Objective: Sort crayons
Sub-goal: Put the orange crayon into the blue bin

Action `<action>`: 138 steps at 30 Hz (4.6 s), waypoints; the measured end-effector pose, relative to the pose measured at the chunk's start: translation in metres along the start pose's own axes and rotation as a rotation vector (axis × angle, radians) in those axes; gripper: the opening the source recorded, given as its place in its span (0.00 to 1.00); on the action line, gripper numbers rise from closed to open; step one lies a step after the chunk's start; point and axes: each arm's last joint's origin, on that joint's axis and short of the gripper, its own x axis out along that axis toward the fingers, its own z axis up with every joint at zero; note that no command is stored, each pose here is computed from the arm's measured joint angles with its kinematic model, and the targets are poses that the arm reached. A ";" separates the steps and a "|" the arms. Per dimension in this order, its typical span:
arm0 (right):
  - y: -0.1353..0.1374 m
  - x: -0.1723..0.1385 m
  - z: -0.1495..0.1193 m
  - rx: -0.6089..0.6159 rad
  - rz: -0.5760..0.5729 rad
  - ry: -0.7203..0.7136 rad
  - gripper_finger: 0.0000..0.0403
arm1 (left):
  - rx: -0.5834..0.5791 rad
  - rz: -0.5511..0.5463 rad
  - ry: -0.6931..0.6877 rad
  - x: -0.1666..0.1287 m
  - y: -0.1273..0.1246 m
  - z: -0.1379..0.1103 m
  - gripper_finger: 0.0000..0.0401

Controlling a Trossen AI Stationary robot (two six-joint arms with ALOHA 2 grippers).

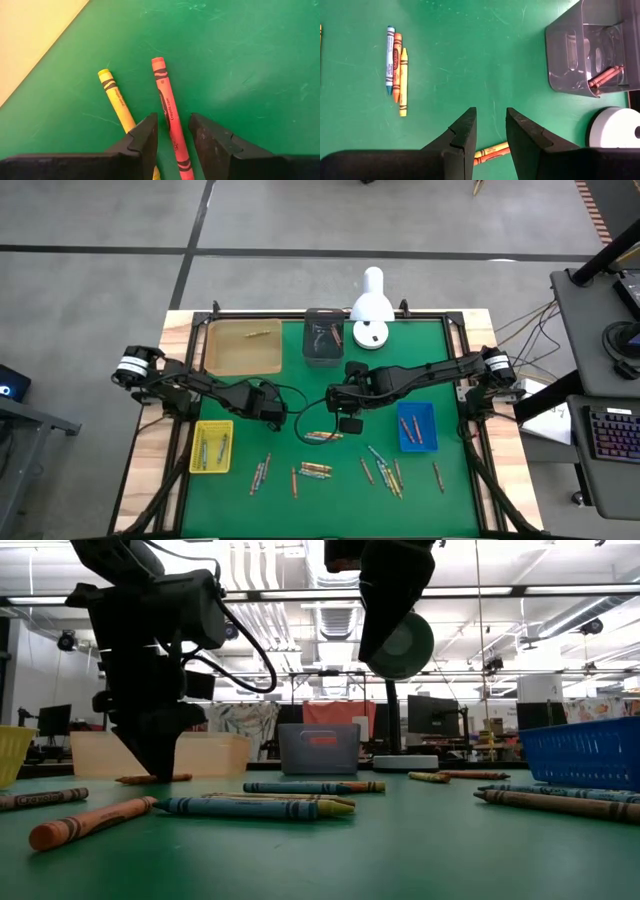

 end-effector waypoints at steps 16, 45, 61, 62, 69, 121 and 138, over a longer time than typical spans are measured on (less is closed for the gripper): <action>0.000 0.000 0.001 0.014 0.001 -0.007 0.23 | -0.002 -0.002 -0.030 0.002 -0.002 0.001 0.20; 0.001 0.000 0.002 0.016 0.004 -0.020 0.23 | 0.028 -0.004 -0.046 0.004 -0.005 0.001 0.27; 0.001 0.000 0.002 0.013 0.004 -0.020 0.23 | 0.021 -0.041 -0.074 0.010 -0.006 -0.004 0.05; 0.000 0.000 0.002 0.013 0.004 -0.020 0.23 | 0.022 -0.041 -0.074 0.010 -0.006 -0.004 0.03; 0.001 0.000 0.002 -0.010 0.003 -0.016 0.23 | 0.083 -0.050 -0.070 0.001 -0.010 -0.001 0.01; 0.000 0.050 0.018 0.060 0.272 -1.131 0.23 | 0.368 -0.779 -1.301 -0.095 0.032 0.010 0.00; -0.009 0.048 0.040 -0.035 0.142 -1.092 0.08 | 0.324 -0.762 -1.339 -0.098 0.034 0.013 0.06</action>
